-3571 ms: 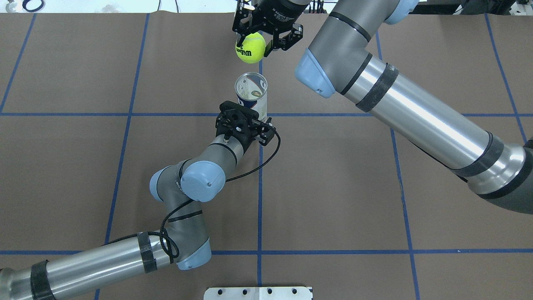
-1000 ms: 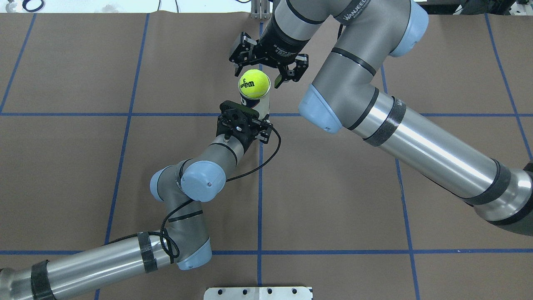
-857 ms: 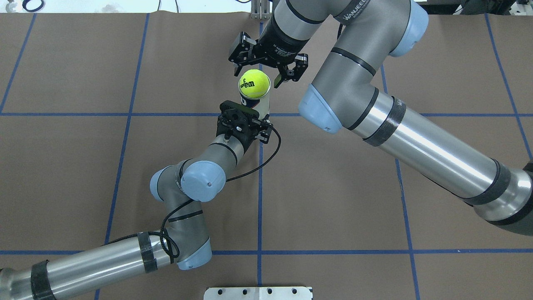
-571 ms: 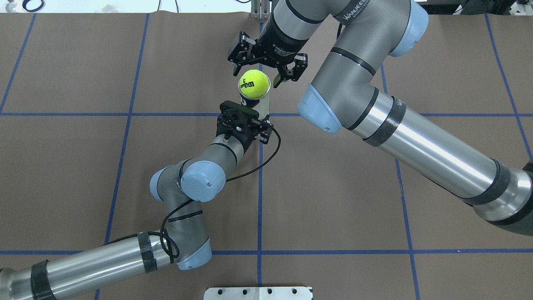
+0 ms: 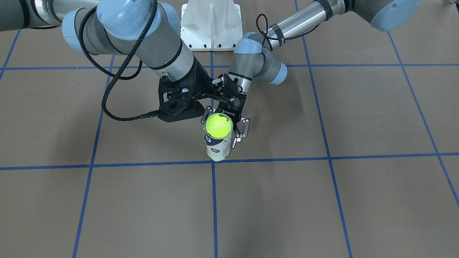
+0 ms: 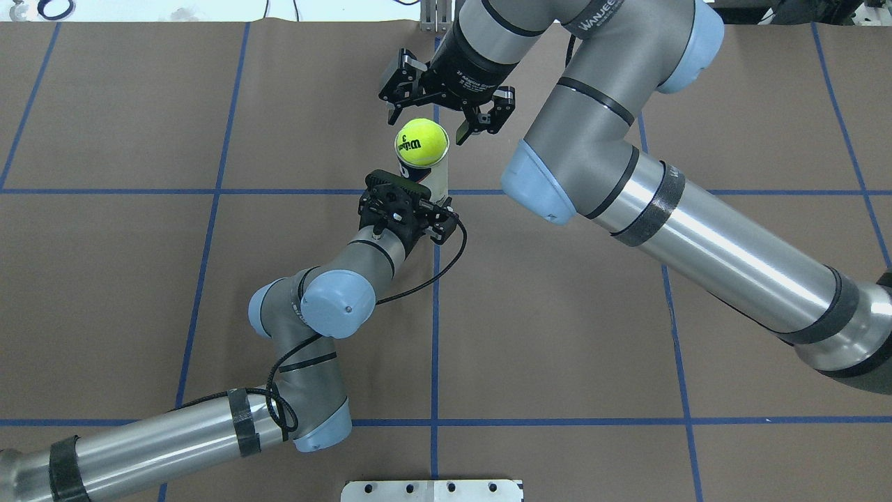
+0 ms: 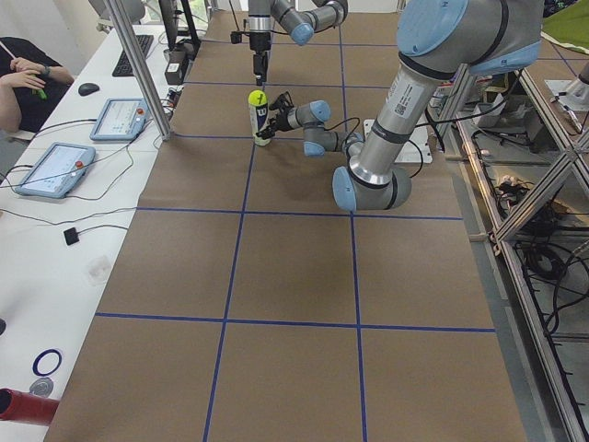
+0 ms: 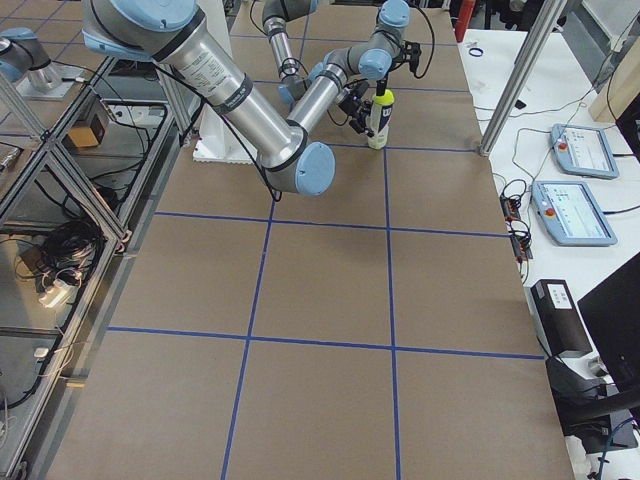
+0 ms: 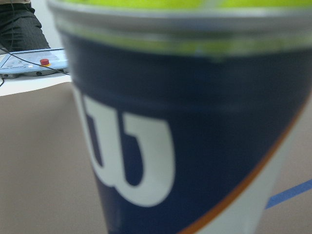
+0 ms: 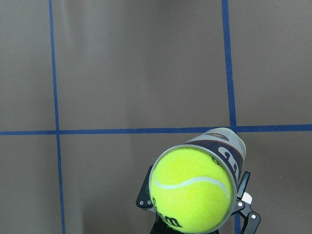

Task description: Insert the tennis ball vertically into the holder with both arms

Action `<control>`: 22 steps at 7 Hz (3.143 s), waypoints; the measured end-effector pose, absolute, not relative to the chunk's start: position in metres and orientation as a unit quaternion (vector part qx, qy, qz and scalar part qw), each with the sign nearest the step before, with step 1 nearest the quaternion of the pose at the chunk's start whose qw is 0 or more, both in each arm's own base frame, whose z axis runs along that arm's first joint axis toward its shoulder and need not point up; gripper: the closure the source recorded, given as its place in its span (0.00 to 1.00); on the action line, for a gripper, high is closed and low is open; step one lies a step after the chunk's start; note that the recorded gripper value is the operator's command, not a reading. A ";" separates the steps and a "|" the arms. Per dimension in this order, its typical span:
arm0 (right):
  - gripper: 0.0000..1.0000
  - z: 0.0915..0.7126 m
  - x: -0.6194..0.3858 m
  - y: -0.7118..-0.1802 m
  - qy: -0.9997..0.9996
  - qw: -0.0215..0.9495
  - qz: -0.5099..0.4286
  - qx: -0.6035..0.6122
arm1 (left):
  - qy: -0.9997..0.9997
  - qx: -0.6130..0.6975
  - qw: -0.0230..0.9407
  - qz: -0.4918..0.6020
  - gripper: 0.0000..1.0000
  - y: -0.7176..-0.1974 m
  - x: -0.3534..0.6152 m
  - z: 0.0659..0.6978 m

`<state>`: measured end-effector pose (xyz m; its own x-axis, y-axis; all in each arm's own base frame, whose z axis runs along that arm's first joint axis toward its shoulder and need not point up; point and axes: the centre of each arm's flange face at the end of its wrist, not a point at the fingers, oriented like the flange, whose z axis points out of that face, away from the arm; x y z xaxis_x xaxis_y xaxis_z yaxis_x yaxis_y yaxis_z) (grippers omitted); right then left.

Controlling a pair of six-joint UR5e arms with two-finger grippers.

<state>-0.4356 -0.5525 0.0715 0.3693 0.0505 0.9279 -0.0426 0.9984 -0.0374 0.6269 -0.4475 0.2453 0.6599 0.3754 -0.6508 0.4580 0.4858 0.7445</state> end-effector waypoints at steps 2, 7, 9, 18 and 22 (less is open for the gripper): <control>1.00 0.068 -0.430 -0.553 -0.563 0.826 0.029 0.006 | 0.411 0.506 0.758 -0.027 0.01 -0.447 0.627 0.246; 1.00 0.073 -0.437 -0.555 -0.557 0.830 0.028 0.021 | 0.410 0.507 0.758 -0.026 0.01 -0.448 0.626 0.246; 1.00 0.080 -0.454 -0.552 -0.547 0.836 0.030 0.024 | 0.409 0.508 0.758 -0.027 0.01 -0.449 0.626 0.246; 0.00 0.064 -0.426 -0.563 -0.558 0.828 0.041 0.034 | 0.428 0.500 0.752 -0.017 0.01 -0.442 0.620 0.235; 0.00 0.058 -0.345 -0.603 -0.580 0.813 0.054 0.019 | 0.430 0.485 0.761 0.003 0.01 -0.407 0.567 0.254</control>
